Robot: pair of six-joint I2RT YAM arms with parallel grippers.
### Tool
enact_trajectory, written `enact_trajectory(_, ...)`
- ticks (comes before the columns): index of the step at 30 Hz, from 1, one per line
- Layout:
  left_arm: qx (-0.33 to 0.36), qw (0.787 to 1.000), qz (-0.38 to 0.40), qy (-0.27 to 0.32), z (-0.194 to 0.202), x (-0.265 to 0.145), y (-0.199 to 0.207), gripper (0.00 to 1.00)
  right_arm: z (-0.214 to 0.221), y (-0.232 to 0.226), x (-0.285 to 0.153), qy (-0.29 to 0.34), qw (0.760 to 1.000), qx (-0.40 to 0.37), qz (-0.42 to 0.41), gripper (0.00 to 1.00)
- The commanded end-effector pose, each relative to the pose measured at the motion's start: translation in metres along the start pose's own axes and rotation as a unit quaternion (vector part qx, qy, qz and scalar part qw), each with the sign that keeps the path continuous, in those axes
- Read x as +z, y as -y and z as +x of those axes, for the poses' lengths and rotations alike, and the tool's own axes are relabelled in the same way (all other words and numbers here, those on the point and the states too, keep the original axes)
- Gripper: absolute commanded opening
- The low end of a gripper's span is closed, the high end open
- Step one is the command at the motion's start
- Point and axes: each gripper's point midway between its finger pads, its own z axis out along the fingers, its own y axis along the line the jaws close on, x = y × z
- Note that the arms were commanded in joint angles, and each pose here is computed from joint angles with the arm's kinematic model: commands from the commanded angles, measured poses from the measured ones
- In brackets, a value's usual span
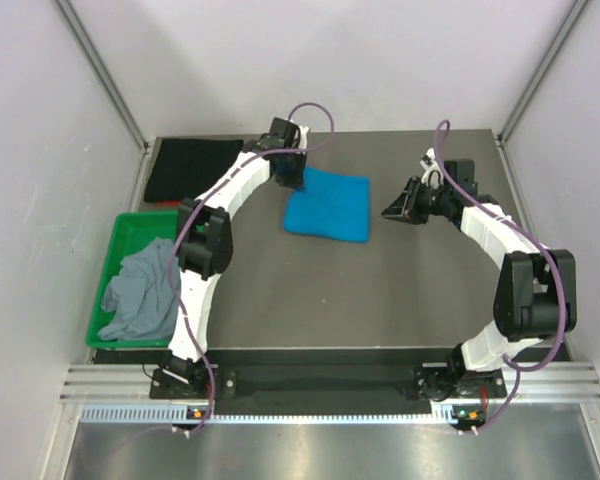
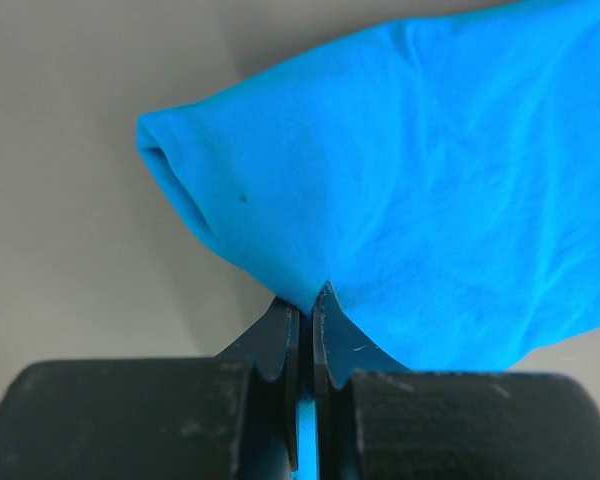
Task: Fold and stack the t-shirts
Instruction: Neatly place the folded tshirt to the corner
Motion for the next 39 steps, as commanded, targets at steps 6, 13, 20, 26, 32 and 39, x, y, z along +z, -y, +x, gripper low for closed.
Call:
enact_trajectory(6,0.110,0.988,-0.094,0.060,-0.056,-0.086,-0.056,0.00,-0.021,-0.030,-0.011,0.036,0.998,-0.033,-0.033,0.21)
enact_trajectory(13,0.154,0.973,-0.147,0.085,-0.079,-0.128,-0.107,0.00,-0.021,-0.031,-0.007,0.041,0.998,-0.029,-0.046,0.21)
enact_trajectory(20,0.163,0.962,-0.187,0.113,-0.101,-0.170,-0.152,0.00,-0.025,-0.027,-0.001,0.034,0.998,-0.034,-0.043,0.21)
enact_trajectory(26,0.239,0.944,-0.204,0.106,-0.106,-0.187,-0.162,0.00,-0.032,-0.029,0.005,0.035,0.997,-0.039,-0.051,0.21)
enact_trajectory(32,0.232,0.937,-0.222,0.137,-0.119,-0.213,-0.167,0.00,-0.042,-0.021,0.008,0.025,0.998,-0.058,-0.030,0.22)
enact_trajectory(39,0.243,0.924,-0.266,0.128,-0.120,-0.233,-0.198,0.00,-0.042,-0.019,0.012,0.026,0.997,-0.057,-0.035,0.22)
